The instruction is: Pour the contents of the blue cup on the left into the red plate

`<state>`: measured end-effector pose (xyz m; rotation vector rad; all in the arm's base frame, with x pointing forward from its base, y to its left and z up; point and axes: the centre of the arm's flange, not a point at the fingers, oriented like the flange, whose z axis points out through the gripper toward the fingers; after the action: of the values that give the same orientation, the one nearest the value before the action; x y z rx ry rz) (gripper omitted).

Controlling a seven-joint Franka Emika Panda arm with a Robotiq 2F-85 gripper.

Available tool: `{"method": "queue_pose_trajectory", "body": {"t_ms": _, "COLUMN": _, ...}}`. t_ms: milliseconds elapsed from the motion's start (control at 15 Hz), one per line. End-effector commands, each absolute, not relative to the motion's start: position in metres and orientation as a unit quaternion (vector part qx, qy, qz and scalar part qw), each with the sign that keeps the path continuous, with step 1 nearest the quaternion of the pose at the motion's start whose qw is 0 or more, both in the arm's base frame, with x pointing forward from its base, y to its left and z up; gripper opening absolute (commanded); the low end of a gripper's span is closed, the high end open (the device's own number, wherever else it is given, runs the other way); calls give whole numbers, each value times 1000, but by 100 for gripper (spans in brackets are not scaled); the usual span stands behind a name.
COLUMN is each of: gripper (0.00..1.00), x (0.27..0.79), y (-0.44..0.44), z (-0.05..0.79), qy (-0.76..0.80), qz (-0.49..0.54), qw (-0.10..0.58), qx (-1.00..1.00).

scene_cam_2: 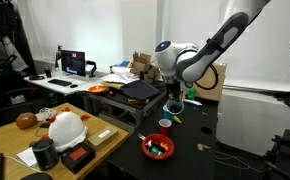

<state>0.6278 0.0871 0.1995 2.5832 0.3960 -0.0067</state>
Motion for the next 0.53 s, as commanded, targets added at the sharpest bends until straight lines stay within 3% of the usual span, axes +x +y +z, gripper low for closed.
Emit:
{"method": "queue_pose_trajectory", "body": {"t_ms": 0, "gripper": 1, "x": 628, "y": 106, "z": 209, "qy": 166, "qz": 25, "qw": 238, "qx": 957}}
{"method": "queue_pose_trajectory", "body": {"t_ms": 467, "gripper": 1, "x": 618, "y": 161, "z": 210, "qy": 210, "qz": 75, "qw": 200, "qx": 954}}
